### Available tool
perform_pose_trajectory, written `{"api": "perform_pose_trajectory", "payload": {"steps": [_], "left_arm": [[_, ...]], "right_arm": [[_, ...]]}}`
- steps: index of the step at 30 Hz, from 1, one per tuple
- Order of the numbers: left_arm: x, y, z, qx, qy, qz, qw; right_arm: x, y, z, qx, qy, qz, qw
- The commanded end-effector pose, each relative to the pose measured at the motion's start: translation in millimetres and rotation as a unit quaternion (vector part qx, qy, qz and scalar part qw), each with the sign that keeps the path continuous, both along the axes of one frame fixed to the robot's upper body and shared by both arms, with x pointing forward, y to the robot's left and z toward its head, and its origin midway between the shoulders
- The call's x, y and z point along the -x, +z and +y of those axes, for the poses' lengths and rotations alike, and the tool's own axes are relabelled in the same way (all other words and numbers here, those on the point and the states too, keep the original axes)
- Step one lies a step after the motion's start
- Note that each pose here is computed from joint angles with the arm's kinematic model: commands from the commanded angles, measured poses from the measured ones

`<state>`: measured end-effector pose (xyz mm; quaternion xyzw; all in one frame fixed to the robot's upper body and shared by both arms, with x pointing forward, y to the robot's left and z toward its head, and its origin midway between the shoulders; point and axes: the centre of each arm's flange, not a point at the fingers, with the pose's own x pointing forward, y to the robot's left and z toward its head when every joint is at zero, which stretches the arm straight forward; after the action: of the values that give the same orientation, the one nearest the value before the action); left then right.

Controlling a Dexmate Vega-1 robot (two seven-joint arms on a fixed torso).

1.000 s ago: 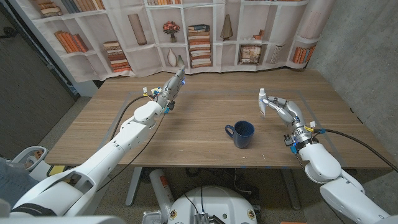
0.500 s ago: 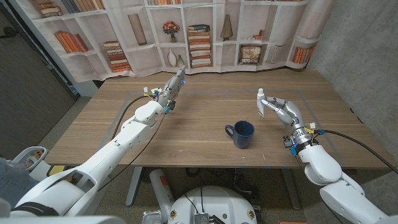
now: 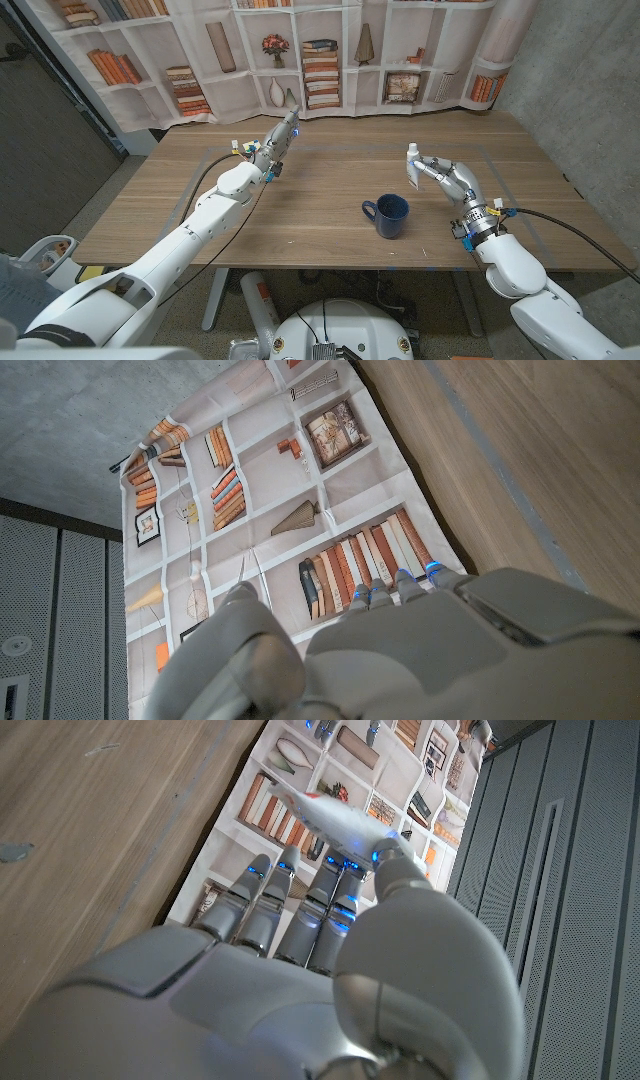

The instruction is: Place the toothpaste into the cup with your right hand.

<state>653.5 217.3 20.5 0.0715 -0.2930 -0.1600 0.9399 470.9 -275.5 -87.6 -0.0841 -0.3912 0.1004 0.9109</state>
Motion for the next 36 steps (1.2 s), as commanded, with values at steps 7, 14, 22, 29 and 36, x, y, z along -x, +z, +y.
{"api": "perform_pose_trajectory", "payload": {"steps": [7, 14, 22, 29, 36], "left_arm": [[2.9, -2.3, 3.7, -0.002, 0.006, 0.004, 1.000], [2.6, 1.7, 0.1, -0.006, 0.003, 0.001, 1.000], [0.1, 2.6, -4.4, -0.007, 0.001, 0.003, 1.000], [0.4, 4.9, -5.0, -0.008, 0.002, 0.002, 1.000], [1.5, 6.6, -6.5, -0.011, 0.003, -0.002, 1.000]], "right_arm": [[0.4, -0.7, 16.9, 0.008, 0.025, -0.007, 0.9996], [2.7, -4.3, 21.8, 0.011, 0.037, -0.006, 0.9992], [-0.8, -10.5, 26.9, 0.007, 0.051, 0.001, 0.9987], [-1.5, -14.9, 28.0, 0.001, 0.056, 0.002, 0.9984], [-0.9, -20.0, 28.1, -0.002, 0.059, 0.006, 0.9982]]}}
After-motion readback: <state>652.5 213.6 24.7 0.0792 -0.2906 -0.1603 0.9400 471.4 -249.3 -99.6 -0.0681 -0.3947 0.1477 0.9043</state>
